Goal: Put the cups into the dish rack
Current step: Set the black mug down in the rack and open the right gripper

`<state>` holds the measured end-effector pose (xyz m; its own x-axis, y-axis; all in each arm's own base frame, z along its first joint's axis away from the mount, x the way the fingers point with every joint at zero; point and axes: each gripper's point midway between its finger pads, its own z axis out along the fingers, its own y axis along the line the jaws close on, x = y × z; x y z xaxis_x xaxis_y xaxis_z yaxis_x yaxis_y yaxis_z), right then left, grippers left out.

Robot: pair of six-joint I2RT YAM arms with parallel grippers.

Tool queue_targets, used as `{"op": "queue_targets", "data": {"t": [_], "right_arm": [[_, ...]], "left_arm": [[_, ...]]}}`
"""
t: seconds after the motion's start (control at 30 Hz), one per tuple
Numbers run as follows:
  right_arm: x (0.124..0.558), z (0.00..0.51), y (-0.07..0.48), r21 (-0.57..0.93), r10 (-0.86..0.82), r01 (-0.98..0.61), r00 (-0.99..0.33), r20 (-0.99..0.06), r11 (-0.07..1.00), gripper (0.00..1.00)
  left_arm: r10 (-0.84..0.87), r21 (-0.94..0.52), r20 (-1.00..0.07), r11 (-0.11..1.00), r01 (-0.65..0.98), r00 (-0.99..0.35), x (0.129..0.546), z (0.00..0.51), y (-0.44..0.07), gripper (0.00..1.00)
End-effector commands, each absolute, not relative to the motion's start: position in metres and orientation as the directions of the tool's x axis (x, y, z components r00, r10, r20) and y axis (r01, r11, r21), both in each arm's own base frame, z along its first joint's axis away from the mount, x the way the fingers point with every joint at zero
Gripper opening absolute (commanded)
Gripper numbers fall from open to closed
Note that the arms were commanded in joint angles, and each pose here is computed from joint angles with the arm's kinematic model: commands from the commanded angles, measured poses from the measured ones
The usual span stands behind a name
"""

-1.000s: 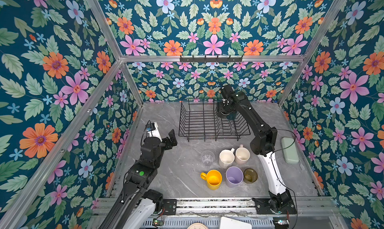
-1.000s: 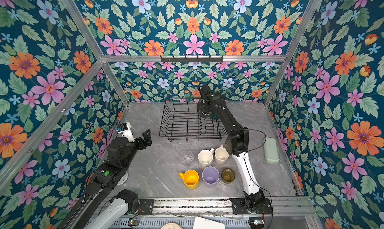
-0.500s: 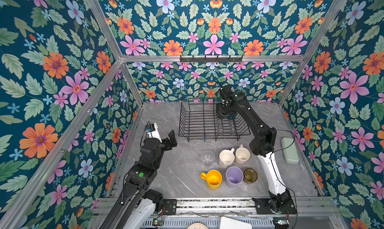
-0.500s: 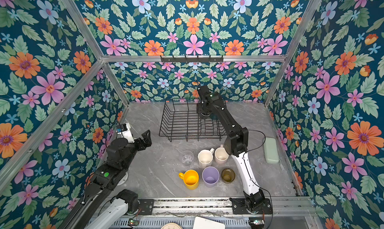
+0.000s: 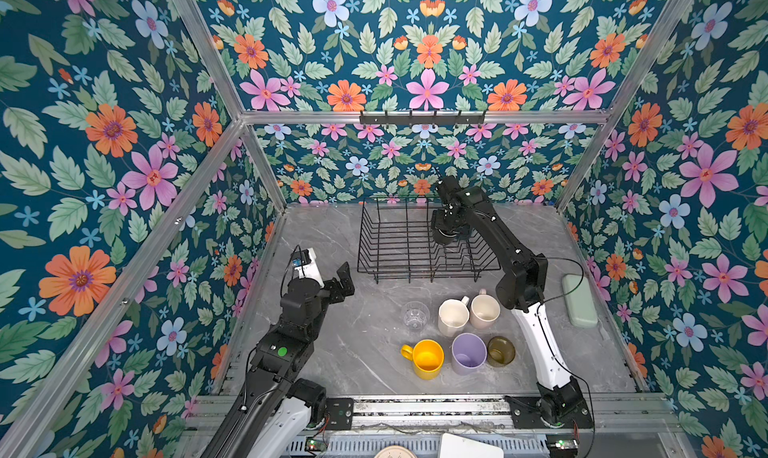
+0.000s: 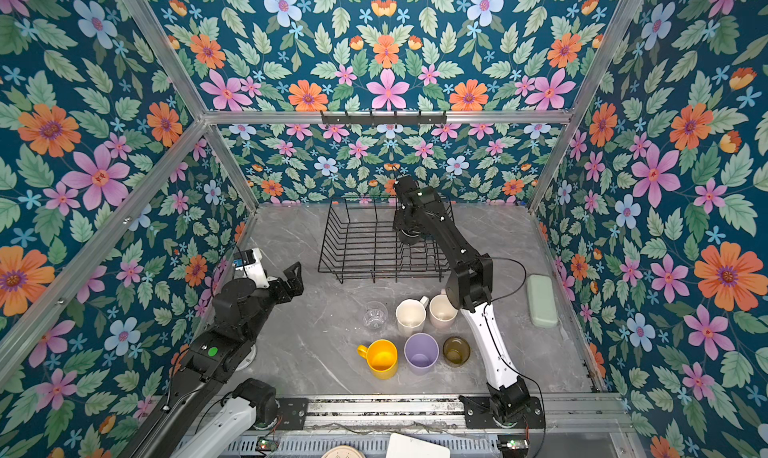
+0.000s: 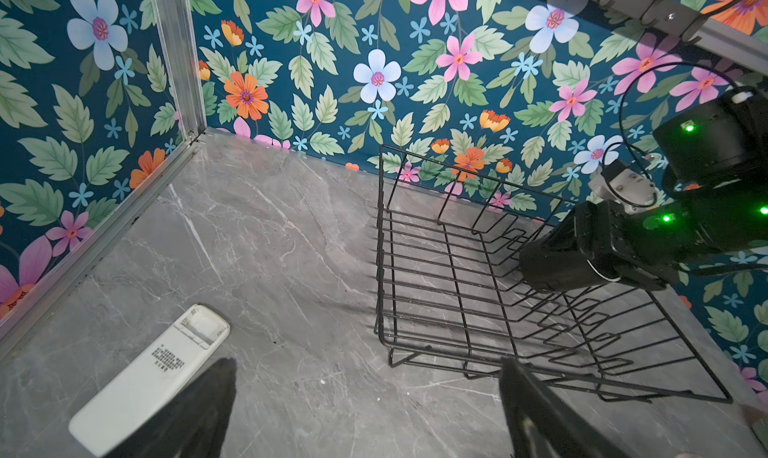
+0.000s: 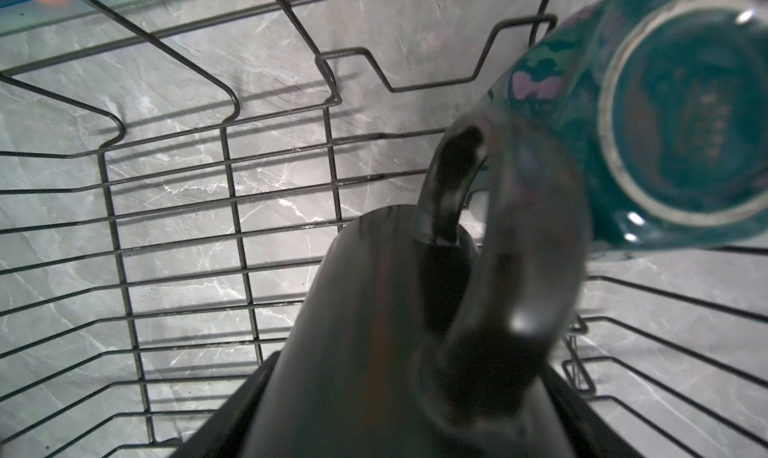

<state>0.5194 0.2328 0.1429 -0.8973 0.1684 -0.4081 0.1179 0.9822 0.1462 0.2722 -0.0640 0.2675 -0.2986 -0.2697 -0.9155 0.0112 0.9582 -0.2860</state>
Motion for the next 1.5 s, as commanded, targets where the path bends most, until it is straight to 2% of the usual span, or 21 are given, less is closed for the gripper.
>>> {"op": "queue_targets", "data": {"t": [0.0, 0.47, 0.5, 0.6, 0.67, 0.73, 0.9, 1.07, 1.13, 1.47], "right_arm": [[0.524, 0.14, 0.236, 0.17, 0.201, 0.142, -0.889, -0.412, 0.975, 0.0], [0.527, 0.116, 0.238, 0.187, 0.21, 0.149, -0.906, -0.368, 0.971, 0.0], [0.527, 0.116, 0.238, 0.192, 0.211, 0.149, -0.907, -0.364, 0.97, 0.06], [0.526, 0.113, 0.237, 0.189, 0.207, 0.147, -0.912, -0.353, 0.971, 0.38], [0.525, 0.111, 0.237, 0.185, 0.2, 0.142, -0.915, -0.35, 0.972, 0.5], [0.525, 0.109, 0.237, 0.18, 0.195, 0.139, -0.918, -0.346, 0.974, 0.59], [0.525, 0.108, 0.238, 0.181, 0.185, 0.128, -0.92, -0.346, 0.975, 0.72], [0.525, 0.107, 0.239, 0.182, 0.179, 0.121, -0.921, -0.347, 0.976, 0.76], [0.525, 0.107, 0.239, 0.183, 0.177, 0.118, -0.921, -0.346, 0.976, 0.83], [0.527, 0.109, 0.242, 0.194, 0.165, 0.101, -0.92, -0.354, 0.976, 0.86]], "left_arm": [[-0.278, -0.296, -0.915, 0.955, 0.016, -0.293, 0.272, 0.269, -0.065, 1.0], [-0.287, -0.305, -0.912, 0.952, 0.017, -0.292, 0.268, 0.268, -0.064, 1.0], [-0.289, -0.307, -0.912, 0.952, 0.017, -0.292, 0.268, 0.268, -0.064, 1.0], [-0.288, -0.306, -0.912, 0.952, 0.016, -0.293, 0.268, 0.267, -0.063, 1.0], [-0.288, -0.306, -0.912, 0.952, 0.017, -0.293, 0.268, 0.267, -0.063, 1.0], [-0.286, -0.304, -0.912, 0.952, 0.016, -0.294, 0.268, 0.266, -0.063, 1.0], [-0.285, -0.302, -0.913, 0.953, 0.015, -0.293, 0.268, 0.266, -0.063, 1.0], [-0.283, -0.301, -0.913, 0.954, 0.014, -0.293, 0.268, 0.266, -0.063, 1.0], [-0.282, -0.299, -0.913, 0.954, 0.013, -0.293, 0.268, 0.266, -0.062, 1.0], [-0.282, -0.297, -0.914, 0.955, 0.009, -0.291, 0.267, 0.266, -0.061, 1.0]]}}
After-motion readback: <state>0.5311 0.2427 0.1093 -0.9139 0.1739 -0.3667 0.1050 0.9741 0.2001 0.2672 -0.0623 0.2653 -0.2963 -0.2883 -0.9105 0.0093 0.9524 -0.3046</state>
